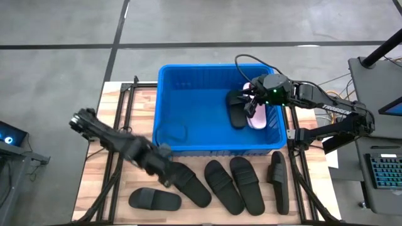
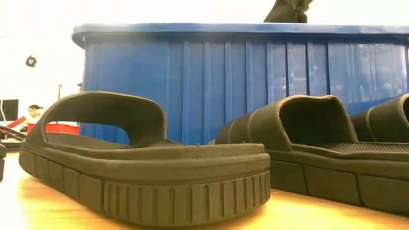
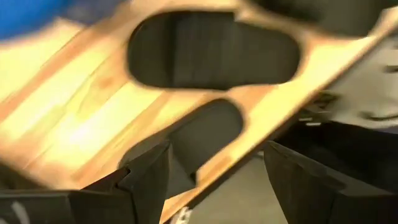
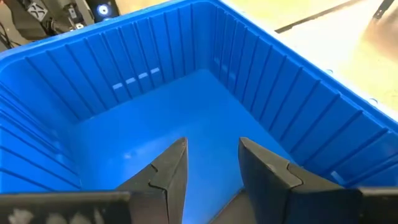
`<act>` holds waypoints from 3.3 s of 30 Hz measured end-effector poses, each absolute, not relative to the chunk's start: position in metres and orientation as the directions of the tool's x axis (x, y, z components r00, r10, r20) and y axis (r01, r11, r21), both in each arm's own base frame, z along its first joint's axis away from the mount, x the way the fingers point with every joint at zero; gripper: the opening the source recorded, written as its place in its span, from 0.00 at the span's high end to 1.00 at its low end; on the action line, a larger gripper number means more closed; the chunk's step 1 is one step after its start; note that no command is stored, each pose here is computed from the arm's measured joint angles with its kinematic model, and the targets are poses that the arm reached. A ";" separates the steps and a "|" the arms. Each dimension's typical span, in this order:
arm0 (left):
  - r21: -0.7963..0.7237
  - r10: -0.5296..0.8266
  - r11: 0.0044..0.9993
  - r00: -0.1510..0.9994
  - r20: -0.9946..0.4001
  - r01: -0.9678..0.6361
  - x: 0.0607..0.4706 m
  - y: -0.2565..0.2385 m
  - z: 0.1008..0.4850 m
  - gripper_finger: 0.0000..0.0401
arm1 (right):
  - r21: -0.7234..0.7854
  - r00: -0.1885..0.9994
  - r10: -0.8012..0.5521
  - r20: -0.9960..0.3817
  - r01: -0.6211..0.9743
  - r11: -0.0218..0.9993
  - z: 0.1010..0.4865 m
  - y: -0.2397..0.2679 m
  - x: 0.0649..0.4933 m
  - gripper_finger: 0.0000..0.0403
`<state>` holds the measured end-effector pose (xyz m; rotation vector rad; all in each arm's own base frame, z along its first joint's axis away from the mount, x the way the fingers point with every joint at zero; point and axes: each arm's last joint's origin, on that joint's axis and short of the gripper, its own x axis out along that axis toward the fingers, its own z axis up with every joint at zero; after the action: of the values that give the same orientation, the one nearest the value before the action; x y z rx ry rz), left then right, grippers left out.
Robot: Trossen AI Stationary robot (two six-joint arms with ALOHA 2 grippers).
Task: Pick and place slides into bin
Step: Put the black slide into the blue bin
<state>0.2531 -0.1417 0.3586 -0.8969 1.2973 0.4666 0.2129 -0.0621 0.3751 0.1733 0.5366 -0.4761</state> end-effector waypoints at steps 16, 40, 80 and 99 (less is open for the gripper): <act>0.037 -0.051 0.424 -0.064 -0.997 -0.905 0.264 -0.227 0.272 0.41 | 0.034 0.754 -0.389 -0.529 0.477 0.878 0.375 -0.062 0.213 0.69; 0.340 -0.010 0.371 -0.370 -0.929 -0.864 0.271 -0.260 0.193 0.41 | 0.030 0.757 -0.382 -0.530 0.467 0.884 0.375 -0.062 0.213 0.71; -0.112 -0.065 0.908 0.129 -0.990 -0.403 0.261 -0.228 0.303 1.00 | -0.054 0.751 -0.385 -0.536 0.425 0.904 0.374 -0.062 0.212 0.78; -0.209 0.094 0.955 0.886 -0.454 -0.209 0.300 -0.124 0.424 1.00 | 0.050 0.788 -0.441 -0.430 0.509 0.860 0.394 -0.057 0.189 0.81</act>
<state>0.3003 -0.1240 0.4244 -0.2575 0.4560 0.1596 0.1895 -0.0575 0.3937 0.1669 0.4210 -0.5142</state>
